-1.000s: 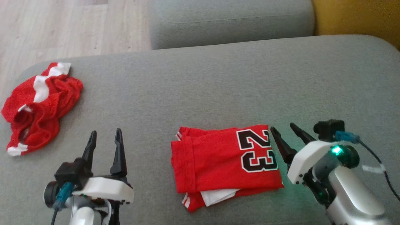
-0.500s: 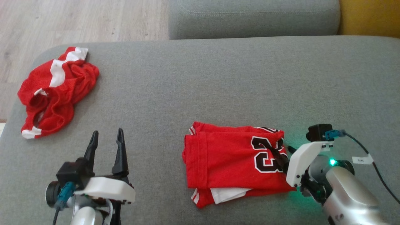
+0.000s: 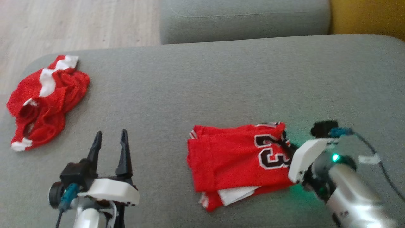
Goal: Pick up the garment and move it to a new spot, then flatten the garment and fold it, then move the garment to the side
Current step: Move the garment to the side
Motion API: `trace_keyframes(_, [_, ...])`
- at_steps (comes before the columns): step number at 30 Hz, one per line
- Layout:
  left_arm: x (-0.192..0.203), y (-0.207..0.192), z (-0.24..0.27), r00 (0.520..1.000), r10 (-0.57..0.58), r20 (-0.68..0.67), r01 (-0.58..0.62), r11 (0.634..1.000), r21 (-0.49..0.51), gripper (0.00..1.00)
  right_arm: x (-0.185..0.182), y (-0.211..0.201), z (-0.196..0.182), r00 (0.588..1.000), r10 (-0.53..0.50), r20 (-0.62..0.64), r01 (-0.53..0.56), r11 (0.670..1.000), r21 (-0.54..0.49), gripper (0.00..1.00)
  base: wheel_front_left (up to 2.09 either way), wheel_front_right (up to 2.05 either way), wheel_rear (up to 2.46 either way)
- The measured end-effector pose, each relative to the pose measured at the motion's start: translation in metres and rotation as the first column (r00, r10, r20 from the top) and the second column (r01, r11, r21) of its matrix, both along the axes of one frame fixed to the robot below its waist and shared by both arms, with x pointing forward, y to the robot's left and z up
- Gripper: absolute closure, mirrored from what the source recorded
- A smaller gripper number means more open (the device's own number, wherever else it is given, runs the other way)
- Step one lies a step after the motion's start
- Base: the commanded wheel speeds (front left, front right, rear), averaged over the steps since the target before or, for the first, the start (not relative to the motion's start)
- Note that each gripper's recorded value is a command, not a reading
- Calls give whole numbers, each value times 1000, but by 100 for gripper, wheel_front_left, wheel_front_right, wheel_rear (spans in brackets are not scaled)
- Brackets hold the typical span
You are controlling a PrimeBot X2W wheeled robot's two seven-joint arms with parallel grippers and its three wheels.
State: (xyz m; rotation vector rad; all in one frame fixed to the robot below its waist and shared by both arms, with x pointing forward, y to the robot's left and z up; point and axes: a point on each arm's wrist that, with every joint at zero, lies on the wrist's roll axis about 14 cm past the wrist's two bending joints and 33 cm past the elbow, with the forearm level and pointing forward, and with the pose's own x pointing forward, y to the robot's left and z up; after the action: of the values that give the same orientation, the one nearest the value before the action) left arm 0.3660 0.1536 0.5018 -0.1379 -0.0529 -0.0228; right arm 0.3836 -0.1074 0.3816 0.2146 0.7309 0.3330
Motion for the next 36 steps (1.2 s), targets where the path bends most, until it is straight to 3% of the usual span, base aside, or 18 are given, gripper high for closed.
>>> trace_keyframes(7, [12,-45,9,989,-144,29,145,989,-19,0,27,-63,41,985,-108,135,116,992,-56,100,0,0,0])
trace_keyframes(11, [22,-85,18,963,-263,55,264,964,-15,0,25,-95,54,970,-175,170,187,980,-62,100,0,0,0])
trace_keyframes(15, [26,-129,22,919,-388,67,391,920,-22,0,16,-125,60,952,-243,187,259,964,-66,100,0,0,0])
trace_keyframes(18, [26,-173,22,859,-508,70,510,859,-30,0,7,-154,65,925,-319,206,337,939,-60,100,0,0,0])
trace_keyframes(21, [29,-198,20,823,-564,65,567,822,-49,0,1,-172,69,902,-369,223,389,920,-51,100,0,0,0])
trace_keyframes(28, [33,-236,10,766,-641,45,643,765,-47,0,-18,-202,68,859,-458,231,479,877,-41,100,0,0,0])
trace_keyframes(32, [34,-243,1,754,-657,27,657,752,-54,0,-24,-210,60,850,-481,214,501,864,-52,100,0,0,0])
trace_keyframes(36, [42,-243,-5,760,-649,18,649,759,-47,0,-7,-207,65,861,-459,221,482,874,-60,100,0,0,0])
